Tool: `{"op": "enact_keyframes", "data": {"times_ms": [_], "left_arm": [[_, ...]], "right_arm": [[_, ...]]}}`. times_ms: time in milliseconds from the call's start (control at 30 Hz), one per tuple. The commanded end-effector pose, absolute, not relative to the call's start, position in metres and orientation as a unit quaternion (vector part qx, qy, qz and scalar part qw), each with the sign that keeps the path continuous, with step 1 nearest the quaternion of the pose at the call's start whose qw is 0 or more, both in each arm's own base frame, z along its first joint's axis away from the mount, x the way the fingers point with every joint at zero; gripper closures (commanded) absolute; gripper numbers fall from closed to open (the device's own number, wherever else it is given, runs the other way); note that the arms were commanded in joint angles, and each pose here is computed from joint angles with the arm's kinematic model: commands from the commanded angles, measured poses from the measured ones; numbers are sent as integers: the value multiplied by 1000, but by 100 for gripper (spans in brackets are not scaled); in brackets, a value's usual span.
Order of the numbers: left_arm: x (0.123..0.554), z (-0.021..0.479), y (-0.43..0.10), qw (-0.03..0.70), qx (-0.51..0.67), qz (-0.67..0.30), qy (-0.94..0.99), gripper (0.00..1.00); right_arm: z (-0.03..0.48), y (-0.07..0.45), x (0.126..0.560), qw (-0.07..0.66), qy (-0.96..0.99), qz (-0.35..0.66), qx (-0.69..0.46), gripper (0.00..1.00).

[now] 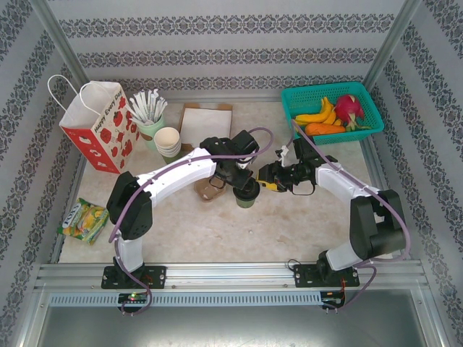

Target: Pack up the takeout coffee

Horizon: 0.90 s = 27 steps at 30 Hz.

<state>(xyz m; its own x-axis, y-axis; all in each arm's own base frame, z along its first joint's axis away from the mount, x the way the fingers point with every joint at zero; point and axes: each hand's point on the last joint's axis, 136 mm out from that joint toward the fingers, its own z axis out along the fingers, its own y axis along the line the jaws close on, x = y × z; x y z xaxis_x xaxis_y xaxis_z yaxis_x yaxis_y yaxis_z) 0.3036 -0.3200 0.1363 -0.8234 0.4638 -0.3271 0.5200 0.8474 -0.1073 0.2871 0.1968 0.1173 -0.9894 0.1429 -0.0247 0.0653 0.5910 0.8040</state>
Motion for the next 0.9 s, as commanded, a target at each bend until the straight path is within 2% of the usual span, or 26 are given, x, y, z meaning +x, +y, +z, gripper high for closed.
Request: {"op": "enact_keyframes", "data": {"times_ms": [0, 400, 700, 867], "left_arm": [[293, 129, -321, 135, 261, -95, 951, 100], [277, 85, -317, 97, 230, -98, 963, 100], [278, 98, -333, 113, 244, -104, 958, 100], [281, 106, -337, 124, 241, -107, 957, 100]], "right_arm": [[116, 197, 290, 34, 887, 456, 63, 53], [36, 176, 246, -52, 920, 369, 124, 59], [87, 213, 280, -11, 893, 444, 79, 53], [86, 224, 283, -24, 892, 447, 66, 52]]}}
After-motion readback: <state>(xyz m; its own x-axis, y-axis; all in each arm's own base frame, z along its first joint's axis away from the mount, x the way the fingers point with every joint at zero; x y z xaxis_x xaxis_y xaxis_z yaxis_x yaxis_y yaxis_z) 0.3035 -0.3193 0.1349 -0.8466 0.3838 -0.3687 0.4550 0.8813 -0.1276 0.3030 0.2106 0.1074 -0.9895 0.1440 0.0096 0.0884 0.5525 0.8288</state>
